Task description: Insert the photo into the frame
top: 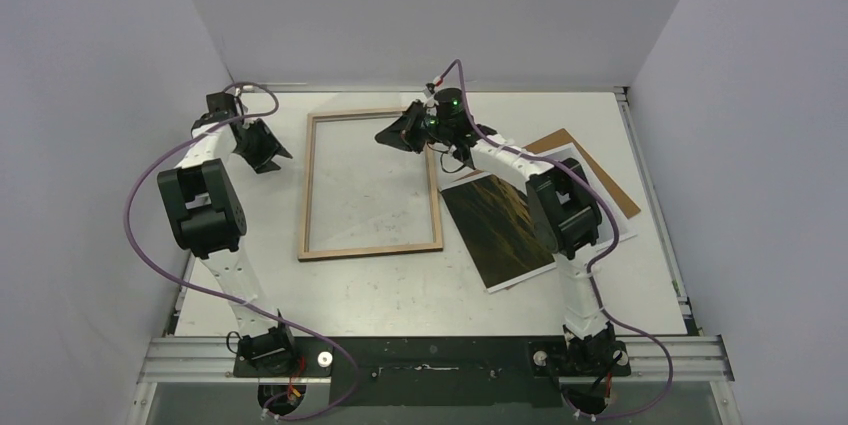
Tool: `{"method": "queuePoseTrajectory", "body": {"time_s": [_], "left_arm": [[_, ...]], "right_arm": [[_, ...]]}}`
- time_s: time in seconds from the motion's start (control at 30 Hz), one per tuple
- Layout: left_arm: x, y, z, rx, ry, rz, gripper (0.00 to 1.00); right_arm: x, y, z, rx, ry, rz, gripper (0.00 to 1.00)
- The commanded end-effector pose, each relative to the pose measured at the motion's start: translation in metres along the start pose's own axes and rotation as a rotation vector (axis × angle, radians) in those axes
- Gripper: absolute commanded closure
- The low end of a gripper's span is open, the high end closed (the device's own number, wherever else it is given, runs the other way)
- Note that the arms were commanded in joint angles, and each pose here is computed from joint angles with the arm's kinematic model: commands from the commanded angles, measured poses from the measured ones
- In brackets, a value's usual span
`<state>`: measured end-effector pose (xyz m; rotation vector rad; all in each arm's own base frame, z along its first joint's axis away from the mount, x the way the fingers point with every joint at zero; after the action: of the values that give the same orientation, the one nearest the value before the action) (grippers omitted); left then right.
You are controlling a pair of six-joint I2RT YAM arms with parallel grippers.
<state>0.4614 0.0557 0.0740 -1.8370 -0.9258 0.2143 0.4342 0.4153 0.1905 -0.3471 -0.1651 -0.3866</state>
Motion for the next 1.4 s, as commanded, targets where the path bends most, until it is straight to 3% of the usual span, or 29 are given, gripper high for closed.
{"method": "queuePoseTrajectory", "body": {"time_s": [0.0,0.27,0.47,0.8,1.37], "left_arm": [[0.013,-0.003,-0.006,-0.012,0.029,-0.028,0.59],[0.007,0.005,-0.006,-0.033,0.026,0.007,0.59],[0.001,0.01,-0.01,-0.076,0.012,0.033,0.59],[-0.011,0.022,-0.018,-0.163,-0.016,0.09,0.57],[-0.03,0.04,-0.006,-0.14,0.007,0.157,0.58]], "right_arm": [[0.012,0.001,0.007,0.052,0.017,0.005,1.0],[0.007,0.005,-0.022,-0.004,0.043,0.038,1.0],[0.006,-0.002,-0.047,-0.088,-0.025,0.036,1.0],[0.017,-0.013,-0.062,-0.04,-0.132,-0.068,1.0],[0.013,-0.012,-0.093,-0.073,-0.138,-0.064,1.0]]}}
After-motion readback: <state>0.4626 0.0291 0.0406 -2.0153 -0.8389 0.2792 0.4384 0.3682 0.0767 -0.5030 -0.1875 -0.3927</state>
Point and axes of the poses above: each gripper's point midway between its finger pads, its own y axis out along the fingers, its own z axis along the line the jaws close on, x = y × z, the point moved 1 cm from there along -y, back along the fingers, and after that the axes turned 2 degrees about -y, right-handed, at the moved point
